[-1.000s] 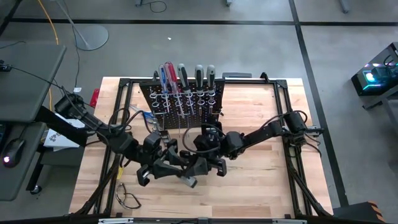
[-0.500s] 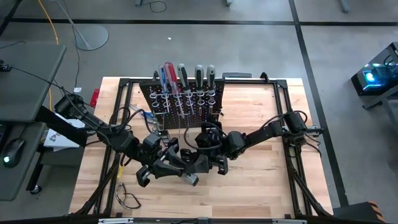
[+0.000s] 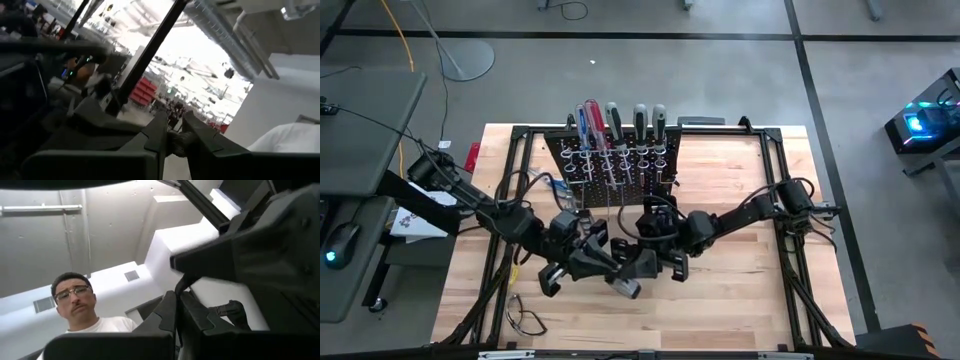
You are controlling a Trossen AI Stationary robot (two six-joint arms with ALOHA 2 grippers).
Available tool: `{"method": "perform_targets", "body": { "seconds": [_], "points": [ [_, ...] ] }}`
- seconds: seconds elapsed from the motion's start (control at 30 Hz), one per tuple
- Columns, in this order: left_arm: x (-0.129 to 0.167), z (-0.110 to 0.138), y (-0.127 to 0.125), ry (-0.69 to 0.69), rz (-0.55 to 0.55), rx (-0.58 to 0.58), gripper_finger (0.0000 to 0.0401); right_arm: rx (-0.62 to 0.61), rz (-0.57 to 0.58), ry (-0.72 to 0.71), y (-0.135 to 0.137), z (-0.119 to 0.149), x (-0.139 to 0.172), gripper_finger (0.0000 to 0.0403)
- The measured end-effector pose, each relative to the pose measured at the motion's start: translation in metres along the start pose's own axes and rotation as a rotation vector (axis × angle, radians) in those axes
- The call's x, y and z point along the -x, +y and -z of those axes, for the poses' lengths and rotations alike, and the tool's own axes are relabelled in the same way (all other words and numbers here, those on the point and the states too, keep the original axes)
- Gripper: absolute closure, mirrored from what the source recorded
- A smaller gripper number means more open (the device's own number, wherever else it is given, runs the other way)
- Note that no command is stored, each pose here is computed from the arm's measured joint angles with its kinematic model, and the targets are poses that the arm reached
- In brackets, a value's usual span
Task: Hang tools onto peg board
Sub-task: Hang the gray tape measure on the pegboard
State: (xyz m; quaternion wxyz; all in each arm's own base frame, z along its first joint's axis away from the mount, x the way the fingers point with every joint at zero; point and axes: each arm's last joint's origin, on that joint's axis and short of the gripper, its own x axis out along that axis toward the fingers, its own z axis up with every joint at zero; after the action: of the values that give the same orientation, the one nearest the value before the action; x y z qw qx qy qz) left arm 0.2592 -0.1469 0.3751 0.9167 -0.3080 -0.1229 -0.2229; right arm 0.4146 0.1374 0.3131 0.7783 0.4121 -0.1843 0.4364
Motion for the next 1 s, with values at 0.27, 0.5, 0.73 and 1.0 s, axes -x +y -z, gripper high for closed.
{"method": "perform_targets", "body": {
  "seconds": [0.27,0.5,0.73,1.0],
  "points": [
    [0.001,-0.008,-0.005,-0.113,-0.031,-0.084,0.0320,0.069,-0.034,-0.005,0.006,-0.005,-0.009,0.0403],
    [0.001,-0.012,-0.007,-0.161,-0.053,-0.114,0.0257,0.107,0.016,0.042,0.003,-0.014,-0.023,0.0403],
    [0.000,-0.016,-0.012,-0.151,-0.004,-0.123,0.0226,0.158,0.041,0.016,0.001,-0.023,-0.026,0.0403],
    [0.003,-0.019,-0.018,-0.153,0.012,-0.190,0.0224,0.149,0.020,0.010,0.004,-0.028,-0.030,0.0403]
  ]
}}
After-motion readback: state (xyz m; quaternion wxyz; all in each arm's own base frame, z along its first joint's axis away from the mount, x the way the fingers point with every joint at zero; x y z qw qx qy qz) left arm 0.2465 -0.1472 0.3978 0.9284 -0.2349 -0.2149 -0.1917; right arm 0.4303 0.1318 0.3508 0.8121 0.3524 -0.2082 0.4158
